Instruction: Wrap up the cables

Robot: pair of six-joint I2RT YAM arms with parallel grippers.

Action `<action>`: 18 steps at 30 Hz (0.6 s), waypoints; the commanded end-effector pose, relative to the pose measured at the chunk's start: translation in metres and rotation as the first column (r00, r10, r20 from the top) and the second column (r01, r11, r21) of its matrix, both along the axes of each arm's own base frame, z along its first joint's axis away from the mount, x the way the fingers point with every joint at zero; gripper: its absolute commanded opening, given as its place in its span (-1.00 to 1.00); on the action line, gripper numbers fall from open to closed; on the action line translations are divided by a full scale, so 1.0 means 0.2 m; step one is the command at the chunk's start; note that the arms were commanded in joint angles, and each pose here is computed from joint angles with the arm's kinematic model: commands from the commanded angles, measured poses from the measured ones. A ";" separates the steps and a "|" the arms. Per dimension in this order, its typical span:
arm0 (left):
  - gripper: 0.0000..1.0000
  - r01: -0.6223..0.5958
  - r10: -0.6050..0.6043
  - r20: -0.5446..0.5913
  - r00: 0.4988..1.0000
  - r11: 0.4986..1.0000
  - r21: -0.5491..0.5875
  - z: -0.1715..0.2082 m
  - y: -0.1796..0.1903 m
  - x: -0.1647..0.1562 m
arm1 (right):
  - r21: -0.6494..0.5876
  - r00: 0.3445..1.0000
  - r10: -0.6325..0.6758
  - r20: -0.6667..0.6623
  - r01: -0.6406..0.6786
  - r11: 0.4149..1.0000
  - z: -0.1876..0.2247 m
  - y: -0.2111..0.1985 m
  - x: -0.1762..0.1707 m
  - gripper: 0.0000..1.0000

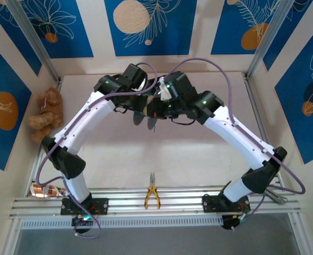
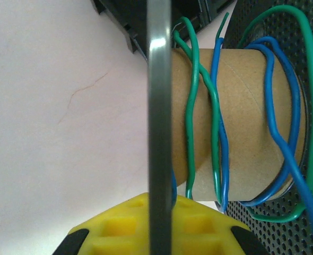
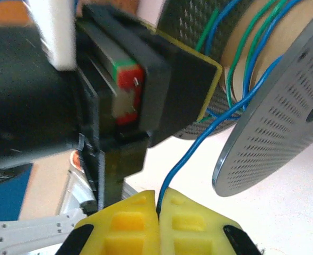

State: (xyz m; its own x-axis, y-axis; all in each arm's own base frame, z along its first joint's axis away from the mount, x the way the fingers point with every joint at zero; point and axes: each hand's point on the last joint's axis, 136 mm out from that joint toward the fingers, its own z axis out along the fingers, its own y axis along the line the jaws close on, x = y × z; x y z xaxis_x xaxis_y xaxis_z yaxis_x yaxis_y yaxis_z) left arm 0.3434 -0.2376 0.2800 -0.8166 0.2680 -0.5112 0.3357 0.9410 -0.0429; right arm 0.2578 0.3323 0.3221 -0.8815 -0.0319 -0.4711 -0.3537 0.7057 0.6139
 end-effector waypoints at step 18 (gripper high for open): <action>-1.00 -0.065 0.119 0.214 0.970 0.968 -0.244 0.35 0.06 0.05 | 0.034 0.991 0.133 0.027 -0.133 0.990 0.02 0.12 -0.18 -0.47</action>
State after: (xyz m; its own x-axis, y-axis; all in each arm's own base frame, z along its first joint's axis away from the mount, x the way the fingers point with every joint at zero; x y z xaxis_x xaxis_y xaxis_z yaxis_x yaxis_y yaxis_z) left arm 0.3421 -0.2238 0.3010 -0.7885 0.1651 -0.5925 0.2809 0.9536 -0.1080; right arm 0.2368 0.3624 0.2987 -0.8679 -0.1212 -0.4817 -0.4192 0.6988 0.5796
